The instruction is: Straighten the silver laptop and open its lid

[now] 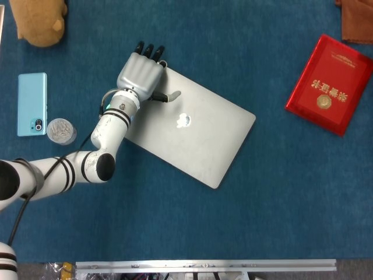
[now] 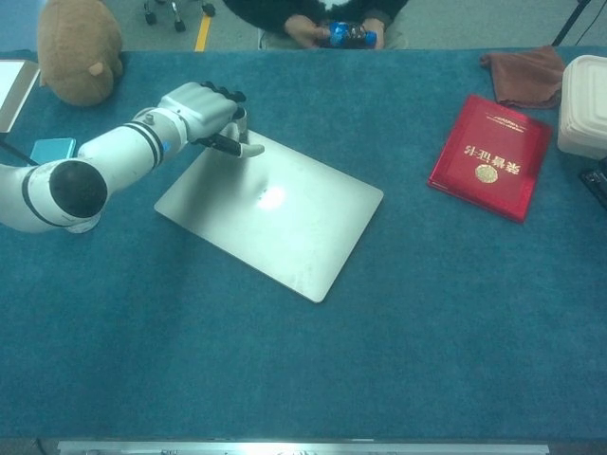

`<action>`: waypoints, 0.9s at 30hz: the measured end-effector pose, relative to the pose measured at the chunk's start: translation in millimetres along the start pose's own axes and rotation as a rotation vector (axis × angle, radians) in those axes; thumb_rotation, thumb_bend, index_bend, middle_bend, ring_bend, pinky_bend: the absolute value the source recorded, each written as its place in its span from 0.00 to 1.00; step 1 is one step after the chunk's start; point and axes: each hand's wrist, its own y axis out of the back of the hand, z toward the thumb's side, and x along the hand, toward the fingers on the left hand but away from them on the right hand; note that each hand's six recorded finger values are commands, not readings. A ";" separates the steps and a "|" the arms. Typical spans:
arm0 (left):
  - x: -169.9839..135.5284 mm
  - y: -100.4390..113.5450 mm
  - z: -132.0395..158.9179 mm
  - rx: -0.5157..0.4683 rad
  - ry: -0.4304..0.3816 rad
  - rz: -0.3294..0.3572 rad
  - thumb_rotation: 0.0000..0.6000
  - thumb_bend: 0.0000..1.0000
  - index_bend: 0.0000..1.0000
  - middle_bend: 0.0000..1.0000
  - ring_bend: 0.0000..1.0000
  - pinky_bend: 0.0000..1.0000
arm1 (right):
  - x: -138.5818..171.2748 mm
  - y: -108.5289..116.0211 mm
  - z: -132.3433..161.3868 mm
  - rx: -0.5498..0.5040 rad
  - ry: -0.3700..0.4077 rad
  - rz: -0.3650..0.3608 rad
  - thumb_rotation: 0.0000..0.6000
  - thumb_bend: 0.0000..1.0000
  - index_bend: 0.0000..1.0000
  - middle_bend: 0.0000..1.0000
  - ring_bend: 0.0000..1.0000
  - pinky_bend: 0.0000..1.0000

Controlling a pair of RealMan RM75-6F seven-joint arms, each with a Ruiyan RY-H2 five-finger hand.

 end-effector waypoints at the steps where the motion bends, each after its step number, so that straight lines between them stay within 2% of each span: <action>1: -0.4 1.9 0.6 -0.003 -0.002 0.006 0.07 0.17 0.26 0.00 0.00 0.00 | 0.1 -0.3 0.1 -0.001 0.000 0.001 1.00 0.13 0.00 0.02 0.00 0.03; 9: 4.6 4.3 17.3 -0.009 -0.035 0.015 0.07 0.17 0.18 0.00 0.00 0.00 | 0.3 -0.5 -1.5 0.002 -0.005 0.002 1.00 0.13 0.00 0.02 0.00 0.03; 18: 12.9 0.4 33.4 0.005 -0.055 0.004 0.07 0.17 0.18 0.00 0.00 0.00 | 0.8 3.4 -5.7 0.006 -0.017 -0.007 1.00 0.13 0.00 0.02 0.00 0.03; 27: 12.3 -3.0 31.5 0.028 -0.045 -0.004 0.07 0.17 0.28 0.00 0.00 0.00 | 1.7 4.8 -7.3 0.001 -0.019 -0.009 1.00 0.13 0.00 0.02 0.00 0.03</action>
